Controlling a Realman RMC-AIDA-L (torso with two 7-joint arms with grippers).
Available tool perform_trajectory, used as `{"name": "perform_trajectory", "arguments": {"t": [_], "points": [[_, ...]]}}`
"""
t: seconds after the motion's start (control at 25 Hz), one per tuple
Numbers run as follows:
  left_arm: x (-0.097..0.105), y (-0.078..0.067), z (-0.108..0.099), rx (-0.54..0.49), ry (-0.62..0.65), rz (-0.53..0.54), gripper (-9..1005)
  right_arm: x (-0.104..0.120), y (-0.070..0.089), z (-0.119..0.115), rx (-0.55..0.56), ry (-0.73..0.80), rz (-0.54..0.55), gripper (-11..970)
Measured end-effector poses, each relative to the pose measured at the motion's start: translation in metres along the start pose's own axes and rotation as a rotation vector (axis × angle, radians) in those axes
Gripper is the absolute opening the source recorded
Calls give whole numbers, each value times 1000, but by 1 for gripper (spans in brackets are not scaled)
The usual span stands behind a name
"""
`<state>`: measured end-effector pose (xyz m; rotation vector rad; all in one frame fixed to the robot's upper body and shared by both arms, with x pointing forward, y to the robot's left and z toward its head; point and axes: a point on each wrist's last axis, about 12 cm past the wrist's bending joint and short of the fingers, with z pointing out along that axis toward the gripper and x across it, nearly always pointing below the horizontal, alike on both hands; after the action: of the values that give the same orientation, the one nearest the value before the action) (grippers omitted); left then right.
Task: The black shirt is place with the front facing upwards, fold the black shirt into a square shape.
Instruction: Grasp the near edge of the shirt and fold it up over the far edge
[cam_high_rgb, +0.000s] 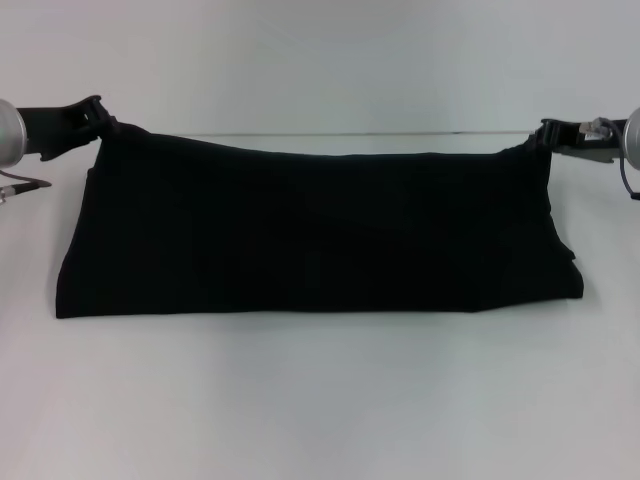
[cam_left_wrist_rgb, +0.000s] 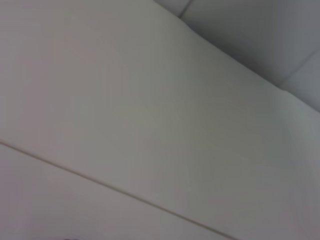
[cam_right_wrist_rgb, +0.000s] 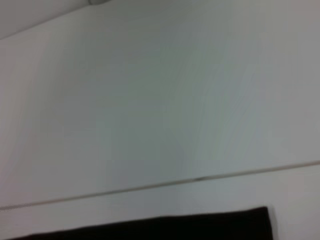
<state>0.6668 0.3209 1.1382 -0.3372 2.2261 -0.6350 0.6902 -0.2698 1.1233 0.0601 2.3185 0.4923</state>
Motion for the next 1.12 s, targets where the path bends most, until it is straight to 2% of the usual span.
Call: {"name": "perform_trajectory", "arguments": {"t": [0.36, 0.64, 1.0, 1.12], "points": [[-1, 3, 2, -34, -57, -19, 3, -9, -2, -1, 16, -73, 41, 40], [3, 4, 3, -43, -58, -12, 3, -17, 6, 3, 38, -125, 40, 40], [8, 18, 3, -109, -56, 9, 2, -19, 9, 7, 60, -149, 34, 58], [9, 18, 4, -110, -52, 16, 2, -22, 13, 7, 55, -153, 25, 75]]}}
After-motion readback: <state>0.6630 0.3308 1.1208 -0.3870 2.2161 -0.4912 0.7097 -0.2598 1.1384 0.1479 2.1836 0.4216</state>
